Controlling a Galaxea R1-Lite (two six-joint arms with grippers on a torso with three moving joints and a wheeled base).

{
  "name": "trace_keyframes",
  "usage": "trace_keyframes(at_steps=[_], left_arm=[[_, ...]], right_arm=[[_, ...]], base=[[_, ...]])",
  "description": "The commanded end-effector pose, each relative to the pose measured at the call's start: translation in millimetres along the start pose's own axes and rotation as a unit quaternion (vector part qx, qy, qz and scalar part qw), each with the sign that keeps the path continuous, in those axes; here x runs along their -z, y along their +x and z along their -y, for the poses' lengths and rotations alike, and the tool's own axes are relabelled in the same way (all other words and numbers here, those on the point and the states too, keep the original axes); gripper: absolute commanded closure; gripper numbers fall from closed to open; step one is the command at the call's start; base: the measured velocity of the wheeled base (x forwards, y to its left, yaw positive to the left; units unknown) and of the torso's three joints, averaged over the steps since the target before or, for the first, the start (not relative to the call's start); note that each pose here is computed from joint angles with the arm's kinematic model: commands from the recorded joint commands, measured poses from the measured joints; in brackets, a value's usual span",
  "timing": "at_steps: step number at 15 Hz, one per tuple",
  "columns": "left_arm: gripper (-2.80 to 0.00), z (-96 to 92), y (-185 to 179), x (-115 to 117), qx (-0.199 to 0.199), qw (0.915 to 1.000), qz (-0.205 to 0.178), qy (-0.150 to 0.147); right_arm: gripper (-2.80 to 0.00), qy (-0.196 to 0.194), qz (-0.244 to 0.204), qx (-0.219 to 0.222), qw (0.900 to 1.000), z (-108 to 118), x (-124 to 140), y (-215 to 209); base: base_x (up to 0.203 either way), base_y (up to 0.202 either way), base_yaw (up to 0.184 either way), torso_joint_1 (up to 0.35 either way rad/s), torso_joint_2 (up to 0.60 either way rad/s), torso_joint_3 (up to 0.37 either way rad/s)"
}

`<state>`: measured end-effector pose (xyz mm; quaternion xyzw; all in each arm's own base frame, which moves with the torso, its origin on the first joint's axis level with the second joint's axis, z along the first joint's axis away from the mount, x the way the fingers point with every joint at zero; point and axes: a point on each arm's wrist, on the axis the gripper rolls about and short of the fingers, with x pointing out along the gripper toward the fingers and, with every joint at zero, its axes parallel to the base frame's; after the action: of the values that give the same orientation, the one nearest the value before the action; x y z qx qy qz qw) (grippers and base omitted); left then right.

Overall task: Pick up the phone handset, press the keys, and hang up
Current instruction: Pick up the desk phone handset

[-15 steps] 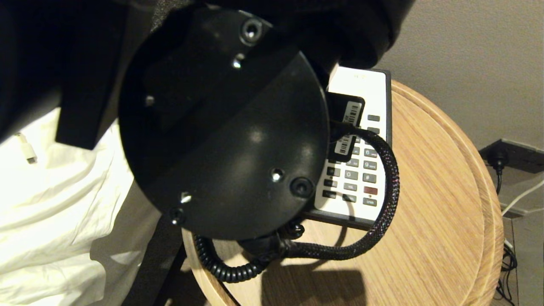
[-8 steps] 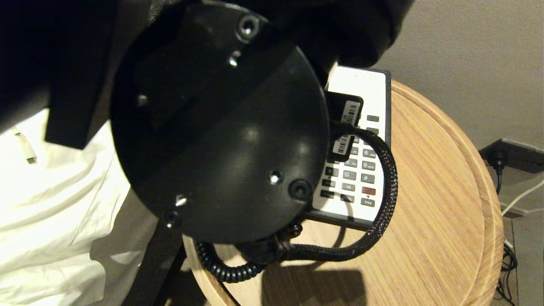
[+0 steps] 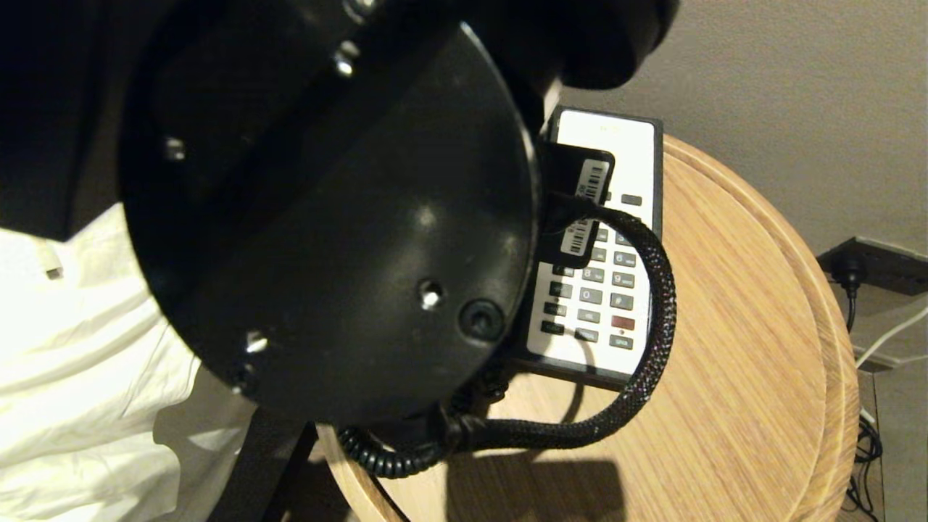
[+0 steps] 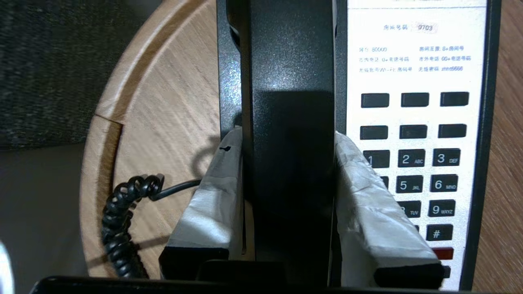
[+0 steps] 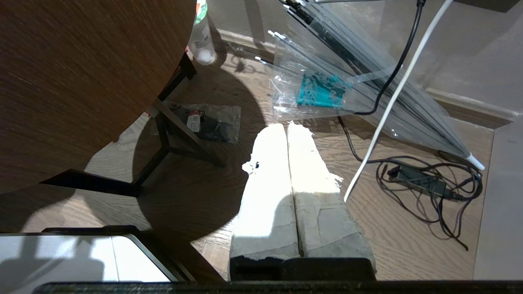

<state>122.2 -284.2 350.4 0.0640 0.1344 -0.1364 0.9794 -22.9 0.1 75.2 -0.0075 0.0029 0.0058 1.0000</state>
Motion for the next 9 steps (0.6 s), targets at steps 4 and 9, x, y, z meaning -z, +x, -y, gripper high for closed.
trace_keyframes(at_steps=[4, 9], left_arm=[[0.0, -15.1, -13.0, -6.9, -0.005, 0.9999, 0.008, -0.007], [0.0, -36.9, -31.1, -16.0, -0.018, 0.9995, 0.023, -0.015]], right_arm=[[0.0, 0.0, 0.001, 0.0, 1.0, 0.0, 0.1, -0.1], [0.0, 0.0, 0.0, 0.0, 1.0, 0.0, 0.1, 0.0]], base=[[0.0, 0.0, 0.0, 0.0, 0.0, 0.0], [0.0, 0.0, 0.0, 0.0, 0.0, 0.0]])
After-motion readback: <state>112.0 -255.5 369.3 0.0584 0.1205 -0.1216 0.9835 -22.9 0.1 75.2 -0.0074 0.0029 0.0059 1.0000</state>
